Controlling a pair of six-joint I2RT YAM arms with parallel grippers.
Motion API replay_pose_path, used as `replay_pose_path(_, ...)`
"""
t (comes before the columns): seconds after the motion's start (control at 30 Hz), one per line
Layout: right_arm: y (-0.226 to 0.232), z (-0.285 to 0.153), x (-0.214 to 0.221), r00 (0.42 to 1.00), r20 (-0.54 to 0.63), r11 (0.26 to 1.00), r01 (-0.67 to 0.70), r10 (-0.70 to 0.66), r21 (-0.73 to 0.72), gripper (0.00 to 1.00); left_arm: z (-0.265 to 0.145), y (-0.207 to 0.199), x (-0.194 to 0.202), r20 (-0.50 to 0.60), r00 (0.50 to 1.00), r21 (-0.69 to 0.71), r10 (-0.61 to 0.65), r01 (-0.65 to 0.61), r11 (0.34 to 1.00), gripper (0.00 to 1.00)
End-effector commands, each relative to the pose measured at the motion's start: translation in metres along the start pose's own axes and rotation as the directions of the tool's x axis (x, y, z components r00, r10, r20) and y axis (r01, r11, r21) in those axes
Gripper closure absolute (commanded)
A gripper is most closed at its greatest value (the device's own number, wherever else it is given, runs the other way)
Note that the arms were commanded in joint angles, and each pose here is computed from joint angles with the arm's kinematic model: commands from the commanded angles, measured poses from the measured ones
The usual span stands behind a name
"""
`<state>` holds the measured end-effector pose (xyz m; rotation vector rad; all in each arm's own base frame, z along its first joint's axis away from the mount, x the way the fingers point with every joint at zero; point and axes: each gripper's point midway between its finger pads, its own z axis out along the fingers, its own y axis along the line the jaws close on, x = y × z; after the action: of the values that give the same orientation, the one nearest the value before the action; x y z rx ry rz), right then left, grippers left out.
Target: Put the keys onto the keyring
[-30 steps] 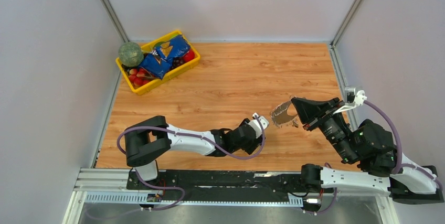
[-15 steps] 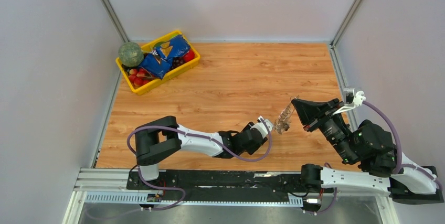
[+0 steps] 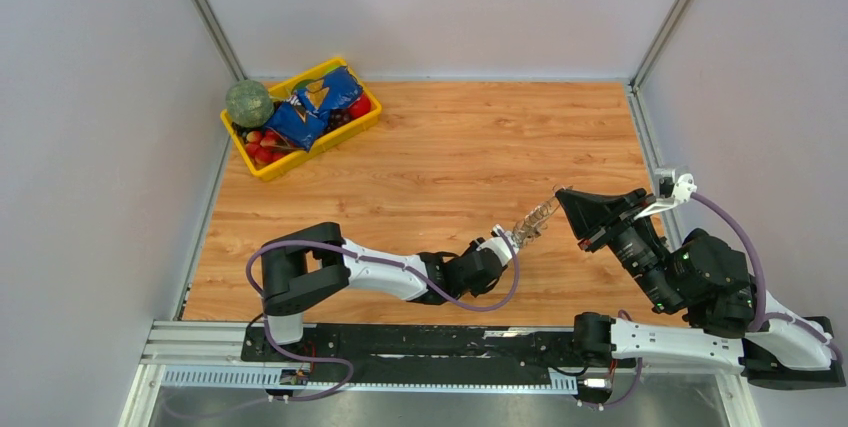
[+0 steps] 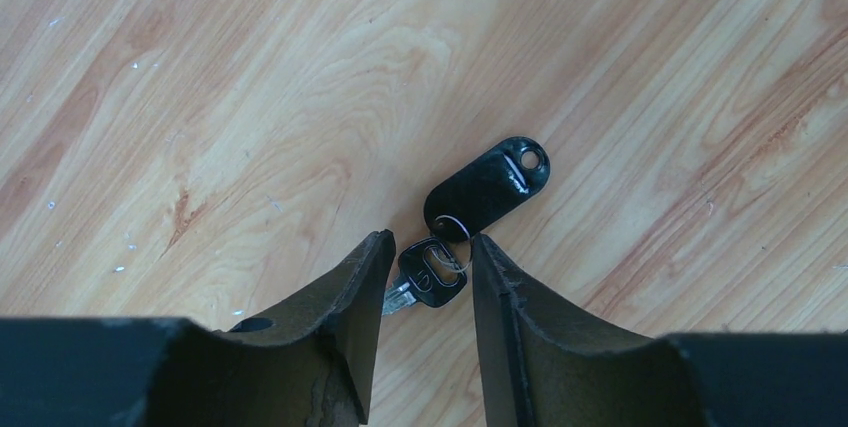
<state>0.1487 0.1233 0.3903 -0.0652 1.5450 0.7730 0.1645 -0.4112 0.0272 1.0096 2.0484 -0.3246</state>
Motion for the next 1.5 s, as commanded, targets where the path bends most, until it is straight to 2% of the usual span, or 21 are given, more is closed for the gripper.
replay_pose_path(0.0, 0.003, -0.001, -0.007, 0.999, 0.020, 0.999, -0.036, 0.037, -0.014, 1.00, 0.000, -0.005, -0.011, 0.023, 1.000, -0.004, -0.015, 0.015, 1.000, 0.57)
replay_pose_path(0.73, 0.004, 0.000, -0.005, 0.999, 0.016, 0.999, -0.039, 0.040, -0.019, 1.00, -0.004, -0.002, -0.013, 0.036, 0.999, -0.027, 0.000, 0.001, 1.000, 0.83)
replay_pose_path(0.87, 0.005, 0.000, -0.005, 0.999, 0.015, 0.999, -0.035, 0.035, -0.019, 1.00, -0.007, 0.001, -0.017, 0.047, 0.999, -0.037, 0.006, -0.005, 0.999, 0.98)
replay_pose_path(1.23, 0.013, -0.001, 0.002, 1.000, -0.017, 0.997, 0.006, -0.007, -0.072, 1.00, -0.064, 0.014, -0.053, 0.158, 0.987, -0.020, 0.025, -0.022, 1.000, 1.00)
replay_pose_path(1.47, 0.031, -0.017, -0.006, 0.999, -0.011, 0.969, 0.045, -0.050, -0.245, 1.00, -0.122, 0.025, -0.076, 0.267, 0.962, -0.012, 0.058, -0.057, 0.998, 1.00)
